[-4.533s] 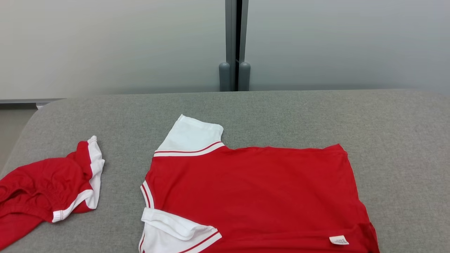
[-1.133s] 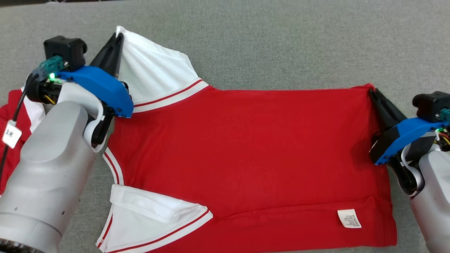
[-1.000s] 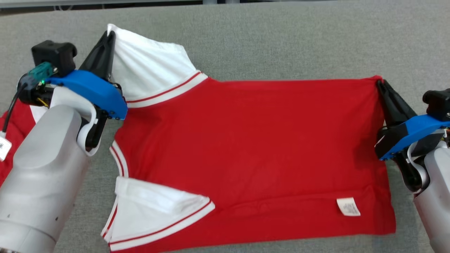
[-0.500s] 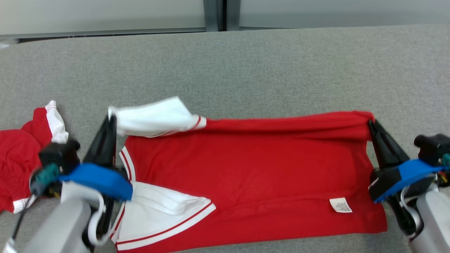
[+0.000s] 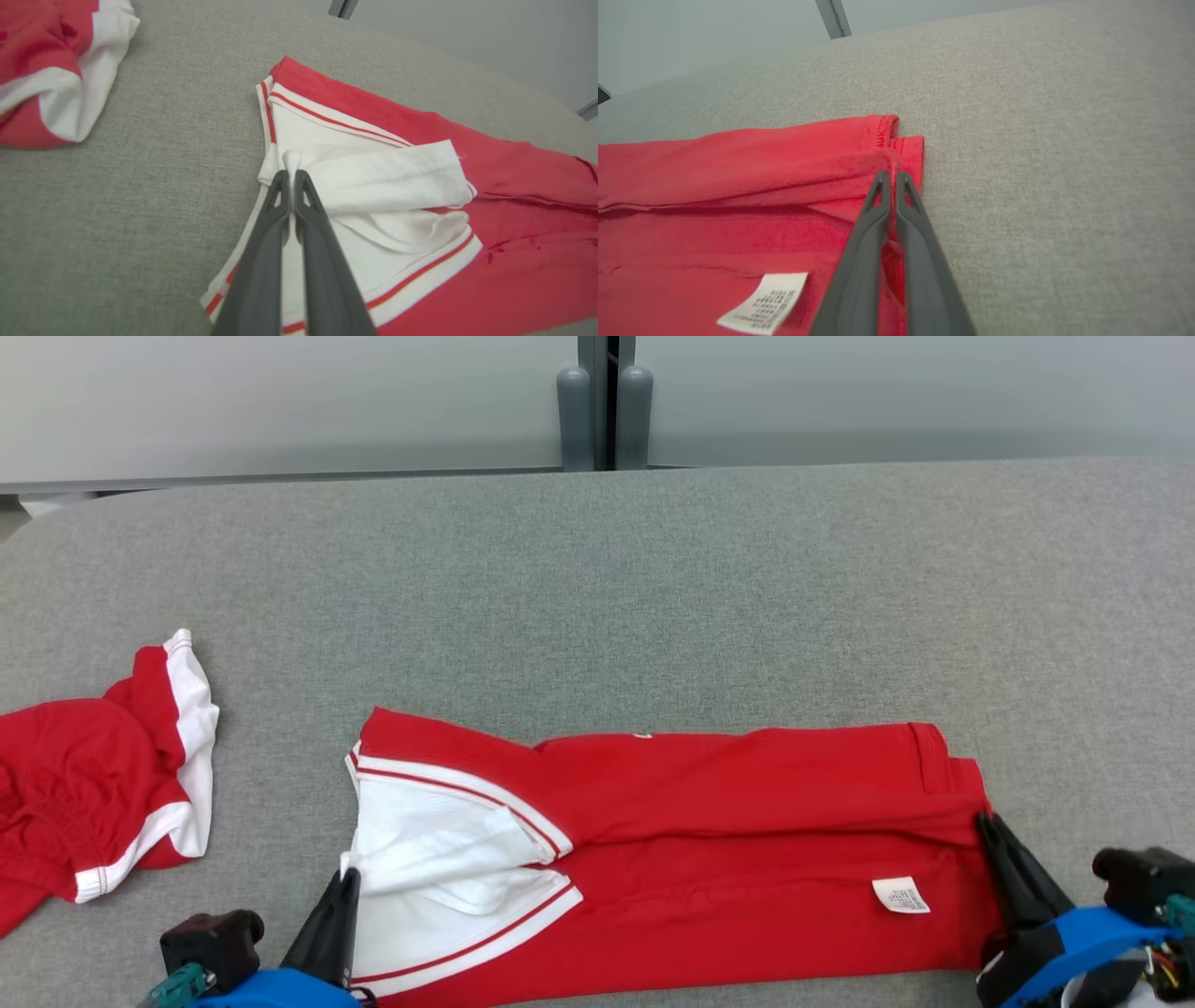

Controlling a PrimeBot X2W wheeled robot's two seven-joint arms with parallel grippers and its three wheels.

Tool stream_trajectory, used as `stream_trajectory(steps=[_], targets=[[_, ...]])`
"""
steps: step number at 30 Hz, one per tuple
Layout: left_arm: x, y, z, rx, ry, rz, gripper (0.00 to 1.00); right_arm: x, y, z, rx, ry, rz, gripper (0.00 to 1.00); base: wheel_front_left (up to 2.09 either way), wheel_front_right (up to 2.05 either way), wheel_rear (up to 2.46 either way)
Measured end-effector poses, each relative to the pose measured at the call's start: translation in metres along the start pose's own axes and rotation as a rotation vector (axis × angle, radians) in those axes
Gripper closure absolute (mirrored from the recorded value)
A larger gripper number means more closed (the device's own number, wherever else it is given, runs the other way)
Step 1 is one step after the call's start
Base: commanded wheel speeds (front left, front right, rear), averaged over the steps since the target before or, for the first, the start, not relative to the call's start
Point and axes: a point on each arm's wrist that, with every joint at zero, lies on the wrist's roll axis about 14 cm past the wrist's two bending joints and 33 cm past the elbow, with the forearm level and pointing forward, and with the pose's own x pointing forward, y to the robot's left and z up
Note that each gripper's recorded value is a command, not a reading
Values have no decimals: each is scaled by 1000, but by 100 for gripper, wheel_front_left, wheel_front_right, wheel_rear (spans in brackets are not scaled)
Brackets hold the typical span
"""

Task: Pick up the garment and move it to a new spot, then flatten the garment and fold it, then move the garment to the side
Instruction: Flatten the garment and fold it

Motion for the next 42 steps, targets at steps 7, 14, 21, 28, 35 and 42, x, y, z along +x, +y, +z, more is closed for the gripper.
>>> stream_trajectory(steps=[7,14,21,28,35,42], targets=[[-13,-3,-19,-59,46,13,57,-19,0,-15,25,28,-23,0,0,0,0],[-15,-1,10,8,-117,57,0,-27,-1,19,-44,-94,-23,0,0,0,0],[-14,-16,69,140,-330,23,0,-38,15,81,-141,-274,-13,0,0,0,0],[-15,-28,115,248,-487,-18,0,-45,31,108,-180,-326,0,0,0,0,0],[-10,-19,116,272,-485,-2,0,-46,28,110,-185,-323,-17,0,0,0,0],[-10,-15,117,272,-494,9,0,-44,28,108,-185,-312,-20,0,0,0,0]])
